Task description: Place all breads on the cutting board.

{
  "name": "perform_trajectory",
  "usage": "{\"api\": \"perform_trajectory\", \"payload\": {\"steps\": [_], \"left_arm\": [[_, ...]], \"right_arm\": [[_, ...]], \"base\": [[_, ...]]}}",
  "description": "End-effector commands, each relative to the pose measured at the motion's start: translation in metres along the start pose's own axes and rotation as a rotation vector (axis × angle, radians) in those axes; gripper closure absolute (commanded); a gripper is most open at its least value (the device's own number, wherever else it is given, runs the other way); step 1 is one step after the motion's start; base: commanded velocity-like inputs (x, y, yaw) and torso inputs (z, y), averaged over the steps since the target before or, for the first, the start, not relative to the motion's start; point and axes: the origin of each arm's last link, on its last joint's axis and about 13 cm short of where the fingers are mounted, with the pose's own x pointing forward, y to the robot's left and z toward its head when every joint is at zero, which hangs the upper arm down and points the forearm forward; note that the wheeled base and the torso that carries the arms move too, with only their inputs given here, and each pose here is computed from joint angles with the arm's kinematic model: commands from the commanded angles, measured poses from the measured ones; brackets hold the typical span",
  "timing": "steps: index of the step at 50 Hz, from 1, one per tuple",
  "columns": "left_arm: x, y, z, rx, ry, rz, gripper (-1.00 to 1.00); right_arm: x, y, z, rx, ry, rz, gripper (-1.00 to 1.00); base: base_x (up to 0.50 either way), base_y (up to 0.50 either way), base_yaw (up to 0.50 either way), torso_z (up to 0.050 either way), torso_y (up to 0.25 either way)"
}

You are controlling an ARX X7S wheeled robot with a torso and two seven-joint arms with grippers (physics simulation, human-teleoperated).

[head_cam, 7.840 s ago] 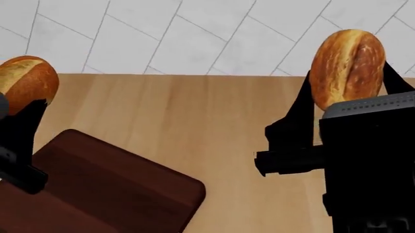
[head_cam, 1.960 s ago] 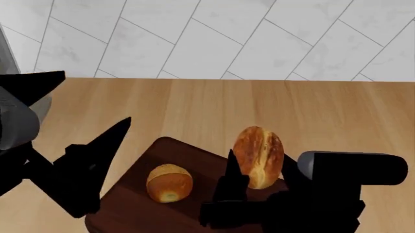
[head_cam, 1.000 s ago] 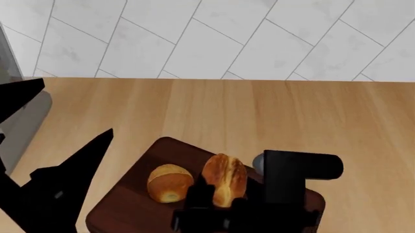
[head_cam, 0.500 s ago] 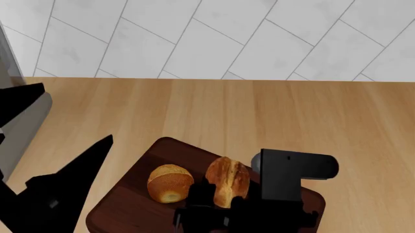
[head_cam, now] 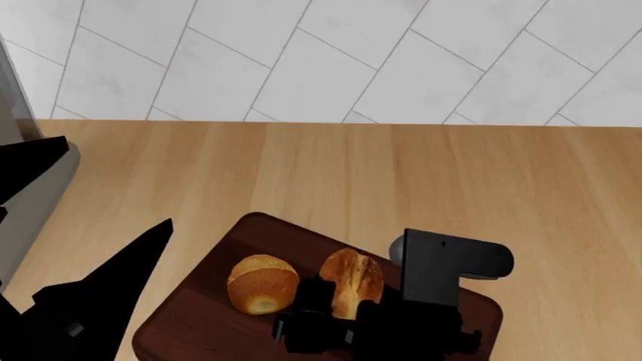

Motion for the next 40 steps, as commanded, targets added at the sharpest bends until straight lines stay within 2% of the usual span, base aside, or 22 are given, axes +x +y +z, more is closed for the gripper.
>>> {"api": "perform_trajectory", "payload": {"steps": [1,33,34,40], "left_arm": [[0.001,0.000,0.005,-0.003,-0.041,-0.019,-1.00],[-0.002,-0.001,0.002,-0.009,-0.047,-0.020,-1.00],[-0.002,-0.001,0.002,-0.013,-0.047,-0.021,-1.00],[-0.002,-0.001,0.004,-0.016,-0.057,-0.029,-1.00]], "right_arm": [[-0.024,-0.059,-0.075,-0.315,0.397,-0.121,1.00],[-0.017,-0.068,-0.081,-0.249,0.439,-0.137,1.00],[-0.018,-0.068,-0.081,-0.259,0.443,-0.141,-1.00],[-0.025,-0.061,-0.071,-0.292,0.409,-0.157,-1.00]], "base": [[0.02,-0.03,-0.02,0.000,0.000],[0.01,-0.03,-0.02,0.000,0.000],[0.00,-0.03,-0.02,0.000,0.000],[0.01,-0.03,-0.02,0.000,0.000]]}}
